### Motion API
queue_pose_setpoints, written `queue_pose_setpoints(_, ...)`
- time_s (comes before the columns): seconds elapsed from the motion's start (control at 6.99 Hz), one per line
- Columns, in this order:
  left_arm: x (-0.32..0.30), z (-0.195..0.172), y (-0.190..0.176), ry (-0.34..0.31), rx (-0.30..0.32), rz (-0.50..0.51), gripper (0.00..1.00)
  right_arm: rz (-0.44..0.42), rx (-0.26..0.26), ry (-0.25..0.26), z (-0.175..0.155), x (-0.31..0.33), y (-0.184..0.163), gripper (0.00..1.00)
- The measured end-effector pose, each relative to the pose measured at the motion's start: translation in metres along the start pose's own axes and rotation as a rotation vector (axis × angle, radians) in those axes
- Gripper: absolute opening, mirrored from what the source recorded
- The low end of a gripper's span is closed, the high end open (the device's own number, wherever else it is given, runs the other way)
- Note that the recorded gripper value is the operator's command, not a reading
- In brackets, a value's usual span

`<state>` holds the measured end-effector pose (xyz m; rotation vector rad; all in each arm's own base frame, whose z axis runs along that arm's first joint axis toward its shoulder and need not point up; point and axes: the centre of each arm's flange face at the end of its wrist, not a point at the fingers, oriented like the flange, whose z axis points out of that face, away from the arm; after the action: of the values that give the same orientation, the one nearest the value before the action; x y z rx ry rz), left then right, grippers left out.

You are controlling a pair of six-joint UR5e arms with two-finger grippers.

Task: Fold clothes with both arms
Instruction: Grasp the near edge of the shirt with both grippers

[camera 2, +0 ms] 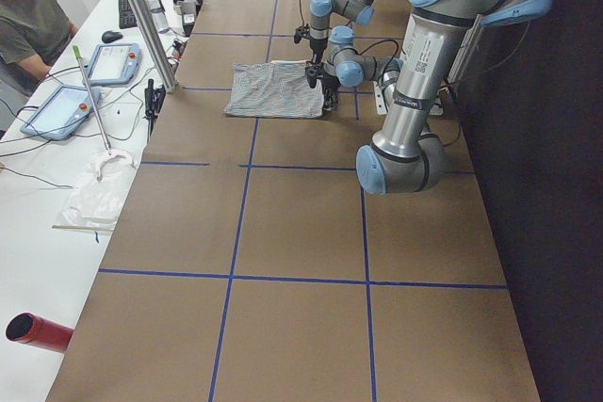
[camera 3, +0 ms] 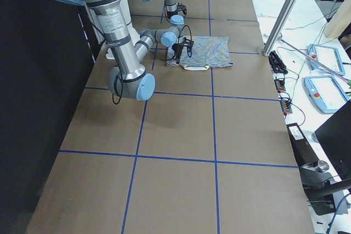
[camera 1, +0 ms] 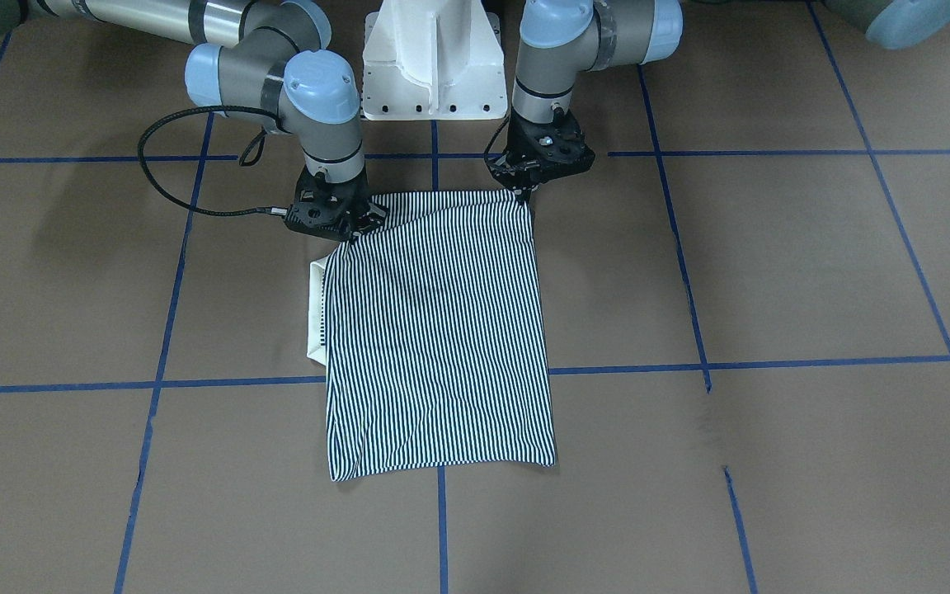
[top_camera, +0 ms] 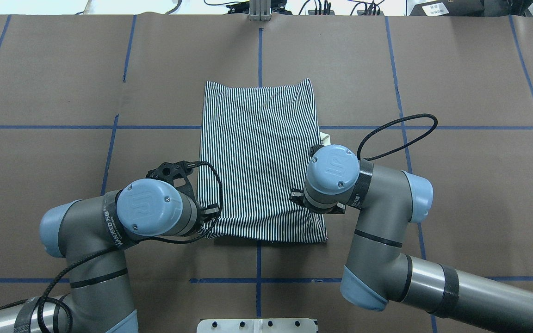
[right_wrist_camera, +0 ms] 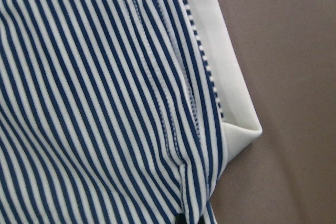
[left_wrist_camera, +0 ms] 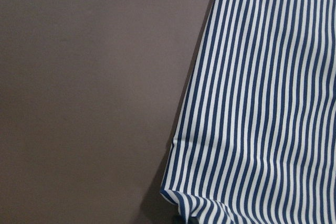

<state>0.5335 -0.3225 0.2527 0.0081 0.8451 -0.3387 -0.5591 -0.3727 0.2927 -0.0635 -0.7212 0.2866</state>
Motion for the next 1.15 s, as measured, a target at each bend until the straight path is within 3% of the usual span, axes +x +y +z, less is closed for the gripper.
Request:
queue_pose_setpoints(0.14, 0.0004, -0.0003, -0.0001, 0.001, 0.000, 0.000, 0.00, 0.000, 0.000, 0.000, -0.0001, 0.0001, 0.0000, 0.99)
queue_pose_setpoints(1.0, -0.0002, -0.0019, -0.0042, 0.002, 0.004, -0.005, 0.00, -0.003, 0.000, -0.006, -0.0036, 0.0012, 0.0022, 1.00)
queue_pose_setpoints(1.15, -0.0002, -0.0020, -0.0044, 0.002, 0.004, -0.005, 0.00, -0.002, 0.000, -0.001, -0.0014, 0.0025, 0.0018, 0.85)
